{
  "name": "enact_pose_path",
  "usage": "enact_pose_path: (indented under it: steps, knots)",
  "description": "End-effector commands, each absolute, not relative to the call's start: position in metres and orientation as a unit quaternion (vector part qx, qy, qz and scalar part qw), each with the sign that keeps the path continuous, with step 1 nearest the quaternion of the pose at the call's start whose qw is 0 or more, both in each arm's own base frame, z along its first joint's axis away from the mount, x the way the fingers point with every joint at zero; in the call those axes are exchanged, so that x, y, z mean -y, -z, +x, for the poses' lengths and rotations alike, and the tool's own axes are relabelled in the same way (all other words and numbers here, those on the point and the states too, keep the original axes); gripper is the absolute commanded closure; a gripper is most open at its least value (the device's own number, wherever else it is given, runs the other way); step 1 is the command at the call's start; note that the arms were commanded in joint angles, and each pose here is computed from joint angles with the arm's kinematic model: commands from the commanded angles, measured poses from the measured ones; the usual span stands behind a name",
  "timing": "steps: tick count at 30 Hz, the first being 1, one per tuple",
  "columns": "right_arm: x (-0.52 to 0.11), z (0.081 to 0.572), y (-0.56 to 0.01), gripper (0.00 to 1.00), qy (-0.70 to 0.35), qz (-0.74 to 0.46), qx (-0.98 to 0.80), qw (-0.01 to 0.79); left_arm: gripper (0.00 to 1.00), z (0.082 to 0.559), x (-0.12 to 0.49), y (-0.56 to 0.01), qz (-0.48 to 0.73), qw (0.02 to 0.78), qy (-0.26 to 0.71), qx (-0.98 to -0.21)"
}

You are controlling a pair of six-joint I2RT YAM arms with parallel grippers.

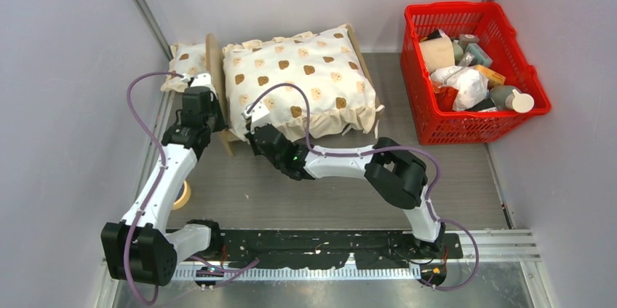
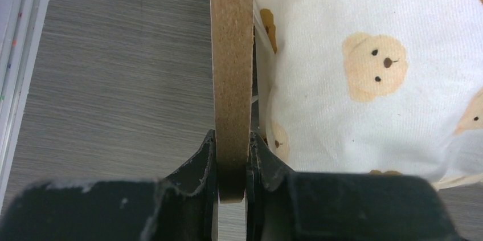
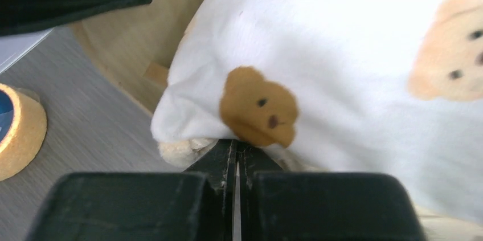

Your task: Set up the pet bed

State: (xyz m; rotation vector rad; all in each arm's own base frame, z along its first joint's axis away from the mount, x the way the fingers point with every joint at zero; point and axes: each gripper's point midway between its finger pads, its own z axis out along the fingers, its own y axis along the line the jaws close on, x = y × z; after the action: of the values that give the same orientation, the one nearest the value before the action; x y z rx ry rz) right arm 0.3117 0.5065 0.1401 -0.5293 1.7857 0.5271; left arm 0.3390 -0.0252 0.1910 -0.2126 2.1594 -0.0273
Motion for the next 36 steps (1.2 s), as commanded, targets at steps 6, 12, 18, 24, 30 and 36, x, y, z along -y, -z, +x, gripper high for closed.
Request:
enact_pose_path:
  steps: [6, 12, 18, 24, 30, 36]
  knots:
    - [-0.494, 0.324, -0.234, 0.95, -0.265, -0.219, -0.706, 0.619, 0.62, 0.346, 0.051, -0.247, -0.068, 0.526, 0.087, -0.843]
    - [-0.500, 0.321, -0.251, 0.95, -0.289, -0.221, -0.696, 0.619, 0.53, 0.311, 0.041, -0.272, -0.028, 0.561, 0.064, -0.825]
    - [-0.499, 0.330, -0.253, 0.95, -0.296, -0.217, -0.701, 0.611, 0.57, 0.292, 0.053, -0.246, 0.043, 0.556, 0.080, -0.827]
    - [-0.501, 0.331, -0.251, 0.95, -0.310, -0.219, -0.702, 0.603, 0.55, 0.276, 0.095, -0.215, 0.201, 0.571, 0.149, -0.782]
    - [-0.502, 0.331, -0.245, 0.95, -0.320, -0.227, -0.704, 0.591, 0.53, 0.294, 0.083, -0.202, 0.285, 0.580, 0.091, -0.758]
    - [-0.502, 0.328, -0.245, 0.95, -0.336, -0.229, -0.700, 0.587, 0.55, 0.308, 0.071, -0.206, 0.318, 0.587, 0.070, -0.741]
